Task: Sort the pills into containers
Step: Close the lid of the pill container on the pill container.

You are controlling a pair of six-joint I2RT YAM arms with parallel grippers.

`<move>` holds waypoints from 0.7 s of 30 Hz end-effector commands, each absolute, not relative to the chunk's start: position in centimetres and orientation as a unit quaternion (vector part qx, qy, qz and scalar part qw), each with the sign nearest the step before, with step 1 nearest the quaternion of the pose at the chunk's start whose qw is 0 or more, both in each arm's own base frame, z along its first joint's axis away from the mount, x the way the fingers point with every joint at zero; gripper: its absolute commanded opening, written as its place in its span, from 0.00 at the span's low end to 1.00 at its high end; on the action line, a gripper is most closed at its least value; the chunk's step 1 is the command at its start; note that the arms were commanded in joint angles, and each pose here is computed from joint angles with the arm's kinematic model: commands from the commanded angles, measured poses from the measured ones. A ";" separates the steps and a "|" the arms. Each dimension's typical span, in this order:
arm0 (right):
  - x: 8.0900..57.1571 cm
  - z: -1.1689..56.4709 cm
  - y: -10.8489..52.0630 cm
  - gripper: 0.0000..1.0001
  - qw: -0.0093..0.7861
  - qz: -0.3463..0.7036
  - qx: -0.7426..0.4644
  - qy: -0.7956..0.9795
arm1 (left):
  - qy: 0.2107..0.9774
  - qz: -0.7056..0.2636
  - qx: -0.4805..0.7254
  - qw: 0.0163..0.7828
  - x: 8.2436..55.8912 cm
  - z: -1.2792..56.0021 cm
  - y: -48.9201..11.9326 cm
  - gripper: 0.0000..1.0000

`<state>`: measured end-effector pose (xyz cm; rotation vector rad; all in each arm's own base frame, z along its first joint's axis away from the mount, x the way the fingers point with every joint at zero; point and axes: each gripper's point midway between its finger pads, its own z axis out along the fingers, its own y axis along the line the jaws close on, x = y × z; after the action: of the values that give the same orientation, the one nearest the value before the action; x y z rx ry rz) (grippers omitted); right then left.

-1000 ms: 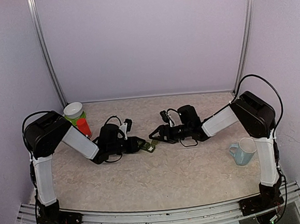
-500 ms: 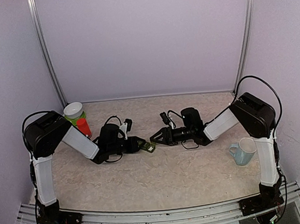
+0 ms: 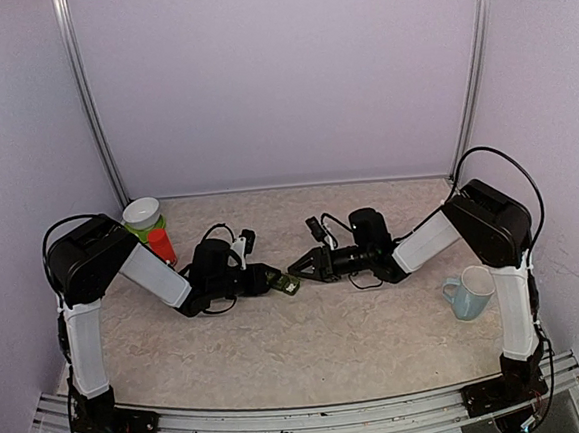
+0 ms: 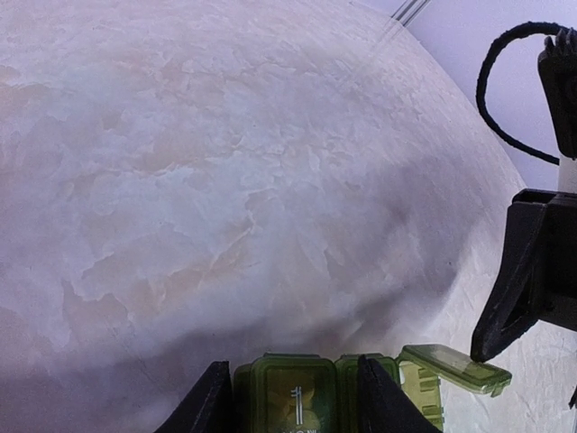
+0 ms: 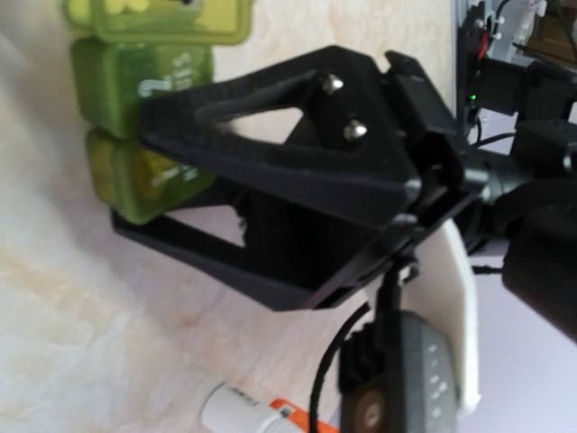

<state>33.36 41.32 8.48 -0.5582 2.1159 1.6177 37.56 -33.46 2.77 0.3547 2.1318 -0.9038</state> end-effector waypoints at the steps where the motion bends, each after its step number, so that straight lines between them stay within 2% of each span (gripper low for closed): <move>1: 32.5 9.4 42.6 0.42 0.204 0.596 -0.219 0.745 | 0.899 -0.288 0.136 0.299 34.7 -4.2 -31.1 0.44; 9: 31.7 7.4 43.5 0.31 0.175 0.586 -0.220 0.760 | 0.899 -0.287 0.136 0.300 34.8 -4.1 -31.0 0.44; 21: 30.8 3.7 43.7 0.28 0.138 0.551 -0.209 0.796 | 0.902 -0.282 0.132 0.299 34.9 -4.2 -30.8 0.44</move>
<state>31.14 43.71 5.82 -0.6190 2.2143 1.6414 37.62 -33.48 2.75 0.3539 2.1361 -0.9012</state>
